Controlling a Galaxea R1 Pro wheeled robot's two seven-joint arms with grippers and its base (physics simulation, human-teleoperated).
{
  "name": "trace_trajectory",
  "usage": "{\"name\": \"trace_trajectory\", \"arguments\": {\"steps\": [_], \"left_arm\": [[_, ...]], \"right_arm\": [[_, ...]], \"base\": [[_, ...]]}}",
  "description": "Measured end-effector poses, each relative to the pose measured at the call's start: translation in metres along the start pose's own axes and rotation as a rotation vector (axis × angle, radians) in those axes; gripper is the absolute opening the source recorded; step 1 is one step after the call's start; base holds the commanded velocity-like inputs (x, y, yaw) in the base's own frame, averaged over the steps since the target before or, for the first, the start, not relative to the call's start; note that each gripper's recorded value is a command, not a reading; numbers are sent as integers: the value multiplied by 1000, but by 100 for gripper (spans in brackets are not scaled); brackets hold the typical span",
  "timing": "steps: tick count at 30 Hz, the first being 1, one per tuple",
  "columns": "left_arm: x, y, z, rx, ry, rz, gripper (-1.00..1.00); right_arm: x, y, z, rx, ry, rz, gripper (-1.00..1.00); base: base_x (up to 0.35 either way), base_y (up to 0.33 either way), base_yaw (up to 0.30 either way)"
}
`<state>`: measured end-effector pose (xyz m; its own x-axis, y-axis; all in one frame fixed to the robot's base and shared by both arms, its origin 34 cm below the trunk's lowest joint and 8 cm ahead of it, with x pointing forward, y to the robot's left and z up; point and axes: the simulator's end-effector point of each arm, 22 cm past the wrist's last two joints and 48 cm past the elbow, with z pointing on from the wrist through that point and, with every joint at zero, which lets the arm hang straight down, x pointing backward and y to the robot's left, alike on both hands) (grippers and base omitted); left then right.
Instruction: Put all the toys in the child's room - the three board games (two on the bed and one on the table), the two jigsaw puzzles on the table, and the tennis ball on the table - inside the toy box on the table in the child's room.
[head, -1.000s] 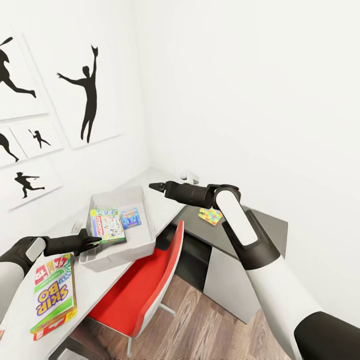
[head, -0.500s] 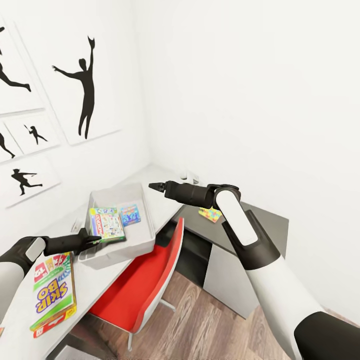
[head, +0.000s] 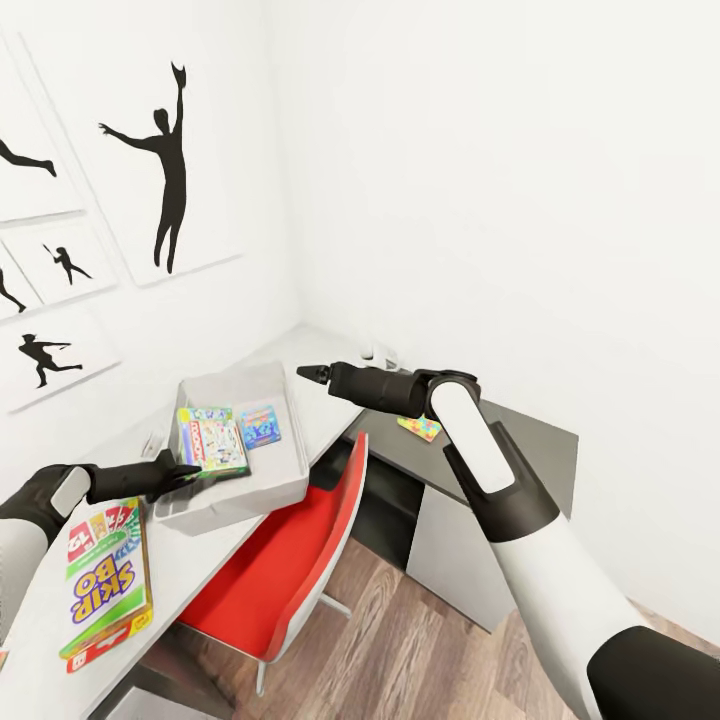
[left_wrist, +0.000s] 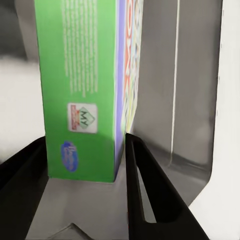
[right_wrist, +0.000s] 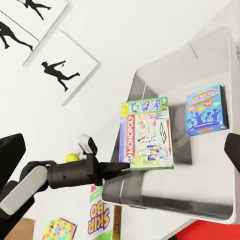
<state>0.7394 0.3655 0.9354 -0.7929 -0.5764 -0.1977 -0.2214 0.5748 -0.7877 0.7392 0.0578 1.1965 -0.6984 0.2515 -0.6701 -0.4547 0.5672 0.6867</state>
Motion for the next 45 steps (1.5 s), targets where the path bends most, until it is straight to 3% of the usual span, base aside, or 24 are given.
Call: {"name": "trace_trajectory", "arguments": {"steps": [3,10,20,32,45], "left_arm": [[2,2,0,-27,16,13,-100],[-4,-11,-5,10,16,-1,-100],[-1,-15,-7,11,39,-14,-100],[11,-9,-1,-30,86,18,-100],[13,-7,-2,-38,97,13,-100]], "right_arm": [[4,-5,3,9,10,9,100],[9,-17,5,31,26,21,100],[9,-18,5,32,27,22,100],[9,-18,5,32,27,22,100],[9,-19,5,33,28,22,100]], "base": [[0,0,0],[0,0,0],[0,0,0],[0,0,0],[0,0,0]]}}
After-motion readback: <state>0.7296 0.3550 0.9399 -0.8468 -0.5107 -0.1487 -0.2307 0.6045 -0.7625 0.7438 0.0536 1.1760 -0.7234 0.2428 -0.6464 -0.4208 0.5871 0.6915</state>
